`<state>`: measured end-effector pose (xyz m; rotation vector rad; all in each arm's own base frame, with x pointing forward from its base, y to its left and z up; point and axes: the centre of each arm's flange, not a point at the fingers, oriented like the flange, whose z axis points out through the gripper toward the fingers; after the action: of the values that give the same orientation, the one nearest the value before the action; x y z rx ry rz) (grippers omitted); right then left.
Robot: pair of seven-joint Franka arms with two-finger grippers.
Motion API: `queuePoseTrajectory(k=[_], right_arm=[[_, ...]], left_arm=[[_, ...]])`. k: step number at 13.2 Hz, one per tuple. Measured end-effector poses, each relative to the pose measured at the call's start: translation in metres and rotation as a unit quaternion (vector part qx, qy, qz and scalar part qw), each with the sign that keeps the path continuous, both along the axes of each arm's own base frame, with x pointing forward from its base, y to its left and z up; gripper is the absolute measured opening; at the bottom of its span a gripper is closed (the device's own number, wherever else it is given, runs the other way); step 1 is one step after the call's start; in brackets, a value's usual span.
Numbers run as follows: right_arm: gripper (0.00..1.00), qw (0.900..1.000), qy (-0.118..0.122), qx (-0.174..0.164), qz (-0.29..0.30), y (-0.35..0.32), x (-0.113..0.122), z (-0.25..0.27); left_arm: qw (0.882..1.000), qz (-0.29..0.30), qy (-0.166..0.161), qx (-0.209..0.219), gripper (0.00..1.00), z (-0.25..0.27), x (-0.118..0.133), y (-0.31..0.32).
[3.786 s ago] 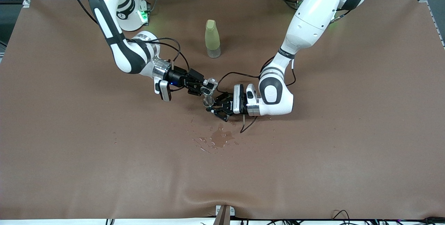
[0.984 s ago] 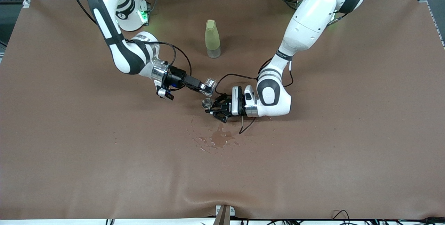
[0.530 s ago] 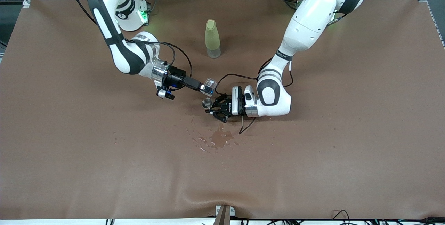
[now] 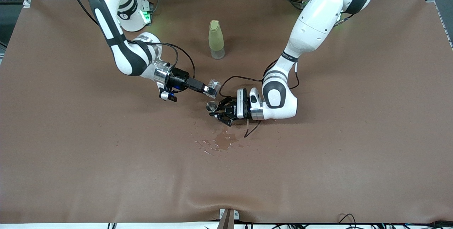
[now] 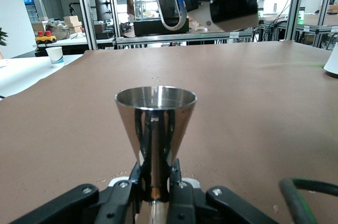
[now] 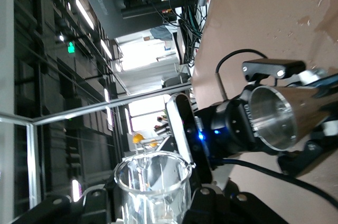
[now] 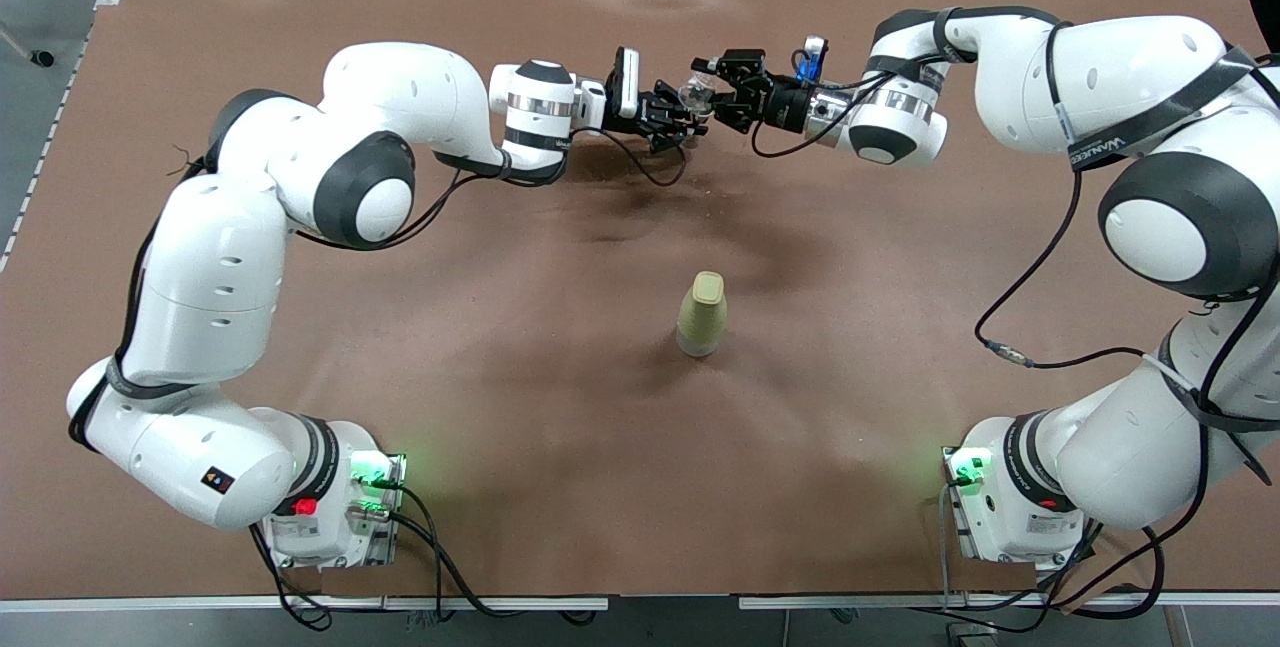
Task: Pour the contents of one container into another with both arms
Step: 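Tilt the beaker upright and move both grippers apart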
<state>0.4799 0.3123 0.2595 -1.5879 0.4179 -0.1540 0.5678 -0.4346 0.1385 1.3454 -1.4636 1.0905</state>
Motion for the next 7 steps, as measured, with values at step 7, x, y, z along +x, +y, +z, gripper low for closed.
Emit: queuePoseTrajectory(k=[7], right_arm=[[0.5, 0.976, -0.163, -0.061, 0.132, -0.134, 0.07, 0.04]], left_arm=[[1.0, 0.018, -0.017, 0.005, 0.21, 0.013, 0.037, 0.05]])
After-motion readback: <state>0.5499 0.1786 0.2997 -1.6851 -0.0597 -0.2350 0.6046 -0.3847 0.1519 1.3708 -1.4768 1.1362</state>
